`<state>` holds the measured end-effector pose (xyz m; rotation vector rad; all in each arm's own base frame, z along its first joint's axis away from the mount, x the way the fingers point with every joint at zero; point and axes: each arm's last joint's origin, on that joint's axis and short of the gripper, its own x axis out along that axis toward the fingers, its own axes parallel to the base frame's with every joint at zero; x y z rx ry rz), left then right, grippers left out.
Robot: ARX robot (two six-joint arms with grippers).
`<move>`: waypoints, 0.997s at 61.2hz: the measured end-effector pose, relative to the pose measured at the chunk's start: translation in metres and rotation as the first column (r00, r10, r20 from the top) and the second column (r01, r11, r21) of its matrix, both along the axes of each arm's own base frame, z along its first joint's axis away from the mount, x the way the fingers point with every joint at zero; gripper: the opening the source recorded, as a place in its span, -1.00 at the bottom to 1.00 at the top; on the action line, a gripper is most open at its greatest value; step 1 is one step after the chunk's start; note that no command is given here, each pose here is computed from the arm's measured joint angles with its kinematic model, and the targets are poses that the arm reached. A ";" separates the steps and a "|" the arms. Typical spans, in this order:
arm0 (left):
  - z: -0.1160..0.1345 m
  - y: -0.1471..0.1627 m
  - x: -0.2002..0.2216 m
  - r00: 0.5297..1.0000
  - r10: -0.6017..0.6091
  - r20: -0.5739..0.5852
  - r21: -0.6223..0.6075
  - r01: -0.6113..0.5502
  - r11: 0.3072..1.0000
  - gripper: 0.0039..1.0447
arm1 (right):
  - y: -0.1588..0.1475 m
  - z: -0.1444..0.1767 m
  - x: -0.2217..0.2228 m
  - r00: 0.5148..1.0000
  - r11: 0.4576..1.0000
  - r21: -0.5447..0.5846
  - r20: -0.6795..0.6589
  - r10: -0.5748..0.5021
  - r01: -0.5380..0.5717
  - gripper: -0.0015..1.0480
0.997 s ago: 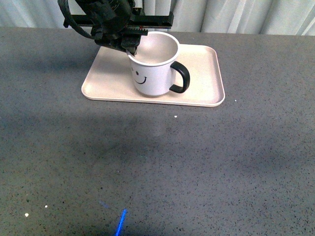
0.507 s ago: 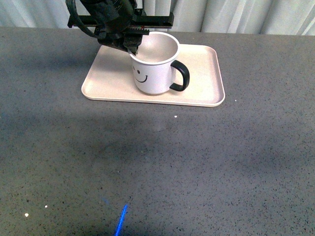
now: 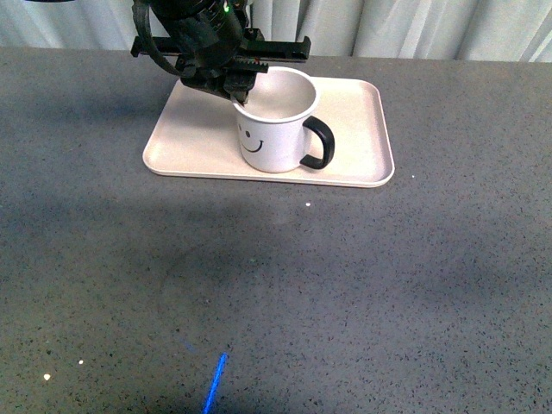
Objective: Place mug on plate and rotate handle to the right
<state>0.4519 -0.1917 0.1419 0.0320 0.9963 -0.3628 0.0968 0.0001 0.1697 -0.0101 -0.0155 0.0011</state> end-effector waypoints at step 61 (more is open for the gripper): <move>0.070 0.150 -0.185 0.490 0.324 0.809 -0.208 -0.276 0.938 -0.40 | 0.000 0.000 0.000 1.000 1.000 0.000 0.000 0.001 -0.001 0.82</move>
